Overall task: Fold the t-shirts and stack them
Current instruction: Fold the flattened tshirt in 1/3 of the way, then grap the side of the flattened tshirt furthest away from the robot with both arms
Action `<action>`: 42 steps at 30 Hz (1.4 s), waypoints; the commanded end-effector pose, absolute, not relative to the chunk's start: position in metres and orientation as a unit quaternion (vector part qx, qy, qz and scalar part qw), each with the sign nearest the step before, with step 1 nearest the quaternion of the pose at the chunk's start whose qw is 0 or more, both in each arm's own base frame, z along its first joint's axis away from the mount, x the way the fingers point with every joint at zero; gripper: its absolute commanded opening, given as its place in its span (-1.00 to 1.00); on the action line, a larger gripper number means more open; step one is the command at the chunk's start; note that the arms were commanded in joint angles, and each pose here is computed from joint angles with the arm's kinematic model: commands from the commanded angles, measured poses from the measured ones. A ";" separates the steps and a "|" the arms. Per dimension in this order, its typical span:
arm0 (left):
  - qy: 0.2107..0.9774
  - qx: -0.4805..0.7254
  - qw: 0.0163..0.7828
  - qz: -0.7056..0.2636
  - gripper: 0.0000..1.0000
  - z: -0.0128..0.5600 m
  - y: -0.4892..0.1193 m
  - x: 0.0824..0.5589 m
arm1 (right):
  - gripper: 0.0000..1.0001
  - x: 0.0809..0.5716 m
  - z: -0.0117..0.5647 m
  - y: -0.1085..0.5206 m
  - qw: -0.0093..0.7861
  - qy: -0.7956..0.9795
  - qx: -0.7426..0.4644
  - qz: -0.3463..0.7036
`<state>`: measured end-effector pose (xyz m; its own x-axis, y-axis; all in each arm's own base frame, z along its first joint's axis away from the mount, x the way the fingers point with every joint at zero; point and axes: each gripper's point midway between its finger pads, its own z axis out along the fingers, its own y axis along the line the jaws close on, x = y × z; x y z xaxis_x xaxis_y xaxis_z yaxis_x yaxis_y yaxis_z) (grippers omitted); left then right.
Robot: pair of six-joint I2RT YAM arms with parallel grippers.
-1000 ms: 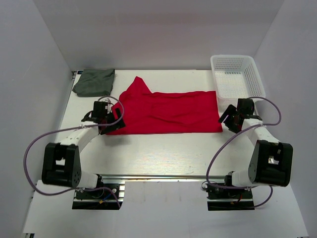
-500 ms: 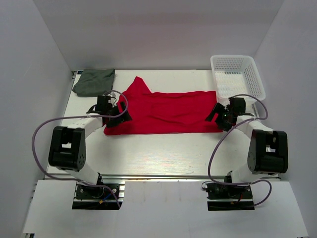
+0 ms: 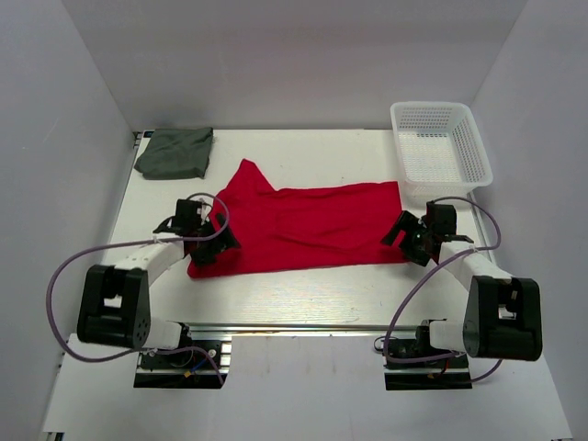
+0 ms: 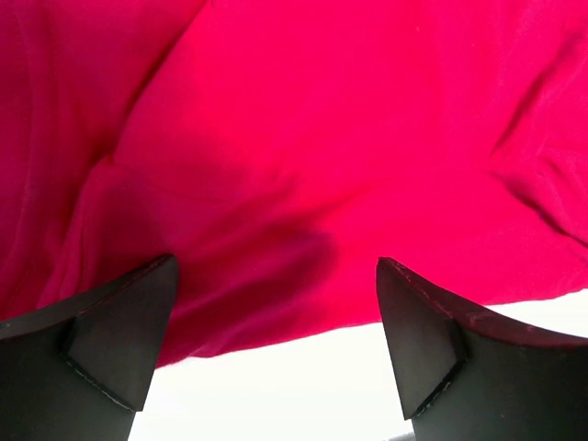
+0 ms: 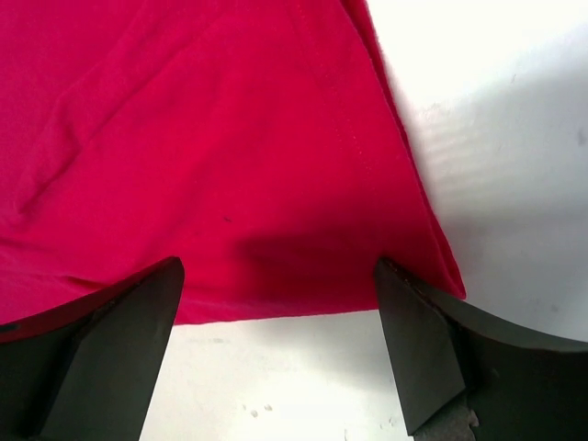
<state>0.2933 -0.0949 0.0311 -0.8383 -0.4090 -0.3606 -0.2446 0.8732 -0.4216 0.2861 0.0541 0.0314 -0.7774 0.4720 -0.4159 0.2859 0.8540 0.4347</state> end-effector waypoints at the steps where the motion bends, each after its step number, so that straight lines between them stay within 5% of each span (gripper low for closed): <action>1: 0.959 -0.221 0.120 -0.127 0.99 0.008 -0.079 0.216 | 0.81 0.235 0.005 0.059 0.186 0.948 0.199 0.164; 5: 0.952 -0.238 0.160 -0.104 0.99 0.031 -0.065 0.208 | 0.81 0.235 0.015 0.071 0.197 0.952 0.153 0.177; 10: 0.927 -0.229 0.263 -0.138 0.99 0.083 -0.070 0.255 | 0.81 0.271 0.061 0.078 0.272 0.942 0.078 0.182; 17: 0.909 -0.179 0.349 -0.143 0.99 0.136 -0.076 0.351 | 0.81 0.339 0.142 0.076 0.396 0.901 0.060 0.167; 28: 0.908 -0.149 0.378 -0.108 0.99 0.120 -0.076 0.527 | 0.81 0.432 0.158 0.067 0.408 0.899 0.094 0.128; 35: 0.910 -0.114 0.385 -0.103 0.61 0.095 -0.083 0.589 | 0.81 0.471 0.140 0.062 0.388 0.912 0.097 0.087; 42: 0.920 -0.074 0.369 -0.112 0.25 0.056 -0.105 0.595 | 0.81 0.493 0.125 0.058 0.376 0.920 0.095 0.044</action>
<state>0.5835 -0.0899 0.0381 -0.7411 -0.2609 -0.6187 -0.1269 0.9592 -0.2525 0.4846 0.0647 0.1153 -0.7124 0.2405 -0.6593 0.1289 0.9683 0.2140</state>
